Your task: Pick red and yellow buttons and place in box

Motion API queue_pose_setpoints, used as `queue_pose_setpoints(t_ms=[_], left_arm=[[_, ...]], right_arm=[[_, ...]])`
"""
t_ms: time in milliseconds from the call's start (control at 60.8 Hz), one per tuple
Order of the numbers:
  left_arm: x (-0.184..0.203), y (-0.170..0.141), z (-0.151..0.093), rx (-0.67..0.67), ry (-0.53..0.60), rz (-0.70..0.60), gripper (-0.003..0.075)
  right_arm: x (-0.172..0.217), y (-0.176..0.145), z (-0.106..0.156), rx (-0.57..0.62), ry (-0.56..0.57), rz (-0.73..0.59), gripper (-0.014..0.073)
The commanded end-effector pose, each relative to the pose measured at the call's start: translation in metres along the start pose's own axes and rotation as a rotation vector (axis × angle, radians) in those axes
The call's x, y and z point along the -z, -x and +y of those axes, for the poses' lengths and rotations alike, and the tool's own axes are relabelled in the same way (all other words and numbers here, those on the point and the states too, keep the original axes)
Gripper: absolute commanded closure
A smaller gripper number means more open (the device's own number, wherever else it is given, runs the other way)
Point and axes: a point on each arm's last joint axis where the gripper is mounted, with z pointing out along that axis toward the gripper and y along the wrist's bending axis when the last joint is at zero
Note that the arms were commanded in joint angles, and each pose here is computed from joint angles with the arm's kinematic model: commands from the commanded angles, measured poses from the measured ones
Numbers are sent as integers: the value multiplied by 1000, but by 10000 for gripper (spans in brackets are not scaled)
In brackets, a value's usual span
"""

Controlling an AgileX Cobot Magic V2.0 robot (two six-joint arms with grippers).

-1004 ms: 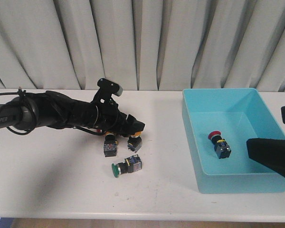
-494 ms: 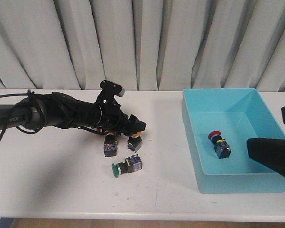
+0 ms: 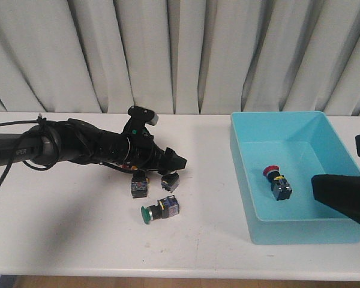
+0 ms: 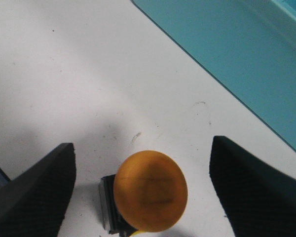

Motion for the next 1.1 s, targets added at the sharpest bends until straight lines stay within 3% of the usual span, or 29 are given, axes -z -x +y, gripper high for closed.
queue_pose_setpoints(t_ms=[0, 839, 987, 1086], left_arm=[[18, 26, -12, -42, -1, -68, 171], [7, 15, -7, -3, -10, -36, 176], [7, 15, -7, -3, -10, -36, 220], [7, 15, -7, -3, -10, -36, 290]], right_arm=[[6, 11, 1, 0, -15, -78, 8], [6, 11, 1, 0, -14, -77, 8], [6, 11, 1, 0, -13, -76, 8], [6, 10, 1, 0, -12, -75, 8]])
